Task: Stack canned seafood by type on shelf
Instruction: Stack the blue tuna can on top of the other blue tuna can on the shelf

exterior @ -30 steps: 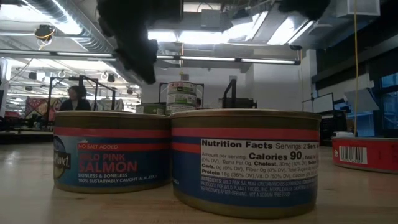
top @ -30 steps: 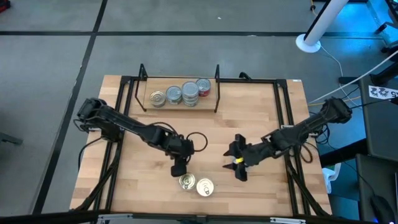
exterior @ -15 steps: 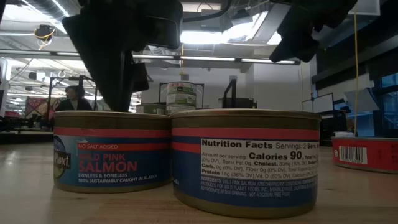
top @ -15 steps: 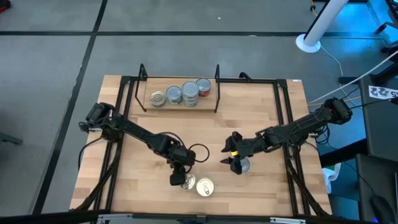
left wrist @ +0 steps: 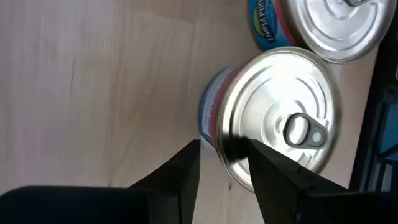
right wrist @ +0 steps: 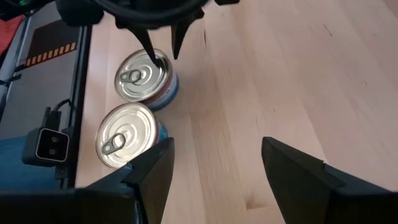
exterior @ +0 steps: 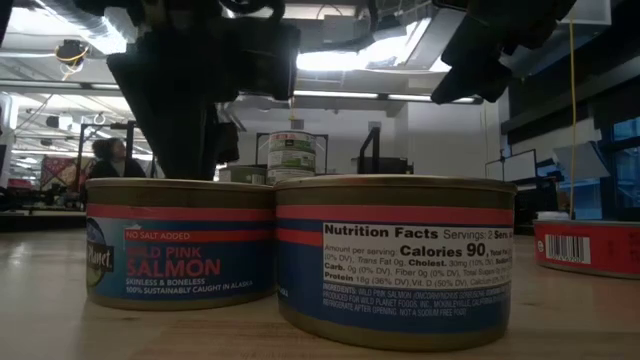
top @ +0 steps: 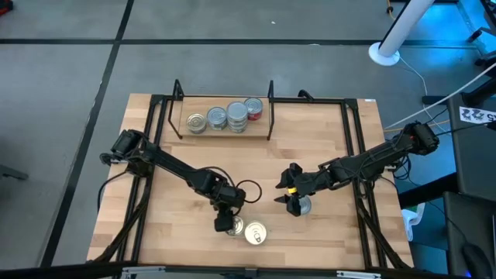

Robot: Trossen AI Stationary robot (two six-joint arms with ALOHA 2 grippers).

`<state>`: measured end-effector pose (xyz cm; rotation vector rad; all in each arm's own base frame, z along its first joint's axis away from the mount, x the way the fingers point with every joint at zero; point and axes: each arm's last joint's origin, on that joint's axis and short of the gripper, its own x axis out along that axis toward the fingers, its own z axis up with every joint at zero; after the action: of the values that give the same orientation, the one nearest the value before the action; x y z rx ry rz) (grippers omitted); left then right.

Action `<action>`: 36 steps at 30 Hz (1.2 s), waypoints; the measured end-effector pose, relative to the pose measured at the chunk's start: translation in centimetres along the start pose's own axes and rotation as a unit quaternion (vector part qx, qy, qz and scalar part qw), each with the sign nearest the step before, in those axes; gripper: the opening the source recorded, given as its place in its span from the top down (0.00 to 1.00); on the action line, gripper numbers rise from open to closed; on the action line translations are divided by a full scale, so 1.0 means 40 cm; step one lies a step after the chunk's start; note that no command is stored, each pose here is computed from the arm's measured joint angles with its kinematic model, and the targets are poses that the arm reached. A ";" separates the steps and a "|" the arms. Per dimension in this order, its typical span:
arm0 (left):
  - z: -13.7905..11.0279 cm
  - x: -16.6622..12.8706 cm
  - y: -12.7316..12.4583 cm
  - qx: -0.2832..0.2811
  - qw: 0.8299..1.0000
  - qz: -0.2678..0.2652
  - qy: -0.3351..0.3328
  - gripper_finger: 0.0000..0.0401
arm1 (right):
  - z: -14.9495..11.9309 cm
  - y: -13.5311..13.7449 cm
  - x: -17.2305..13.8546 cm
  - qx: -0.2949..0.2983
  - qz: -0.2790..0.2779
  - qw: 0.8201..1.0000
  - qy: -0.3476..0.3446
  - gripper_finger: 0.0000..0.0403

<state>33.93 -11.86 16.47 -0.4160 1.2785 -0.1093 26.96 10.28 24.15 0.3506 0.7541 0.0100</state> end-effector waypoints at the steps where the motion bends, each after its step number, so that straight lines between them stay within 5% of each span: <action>1: 0.000 0.004 0.001 -0.003 1.000 0.000 0.001 0.68 | 0.001 0.001 0.000 0.000 0.001 1.000 -0.002 0.40; 7: 0.001 0.008 0.002 -0.004 1.000 0.000 0.002 0.71 | 0.010 0.006 0.000 0.003 0.012 1.000 -0.020 0.40; 17: 0.007 0.005 0.007 0.001 1.000 -0.004 0.001 0.98 | 0.011 0.007 0.000 -0.010 0.013 1.000 -0.022 0.40; 36: 0.040 -0.012 0.053 -0.023 0.999 0.003 -0.026 1.00 | -0.005 -0.009 0.080 0.105 -0.009 0.994 0.000 0.40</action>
<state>34.97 -9.39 16.51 -0.4506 1.2326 -0.0638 29.14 10.44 21.78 0.5441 0.7607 -0.0870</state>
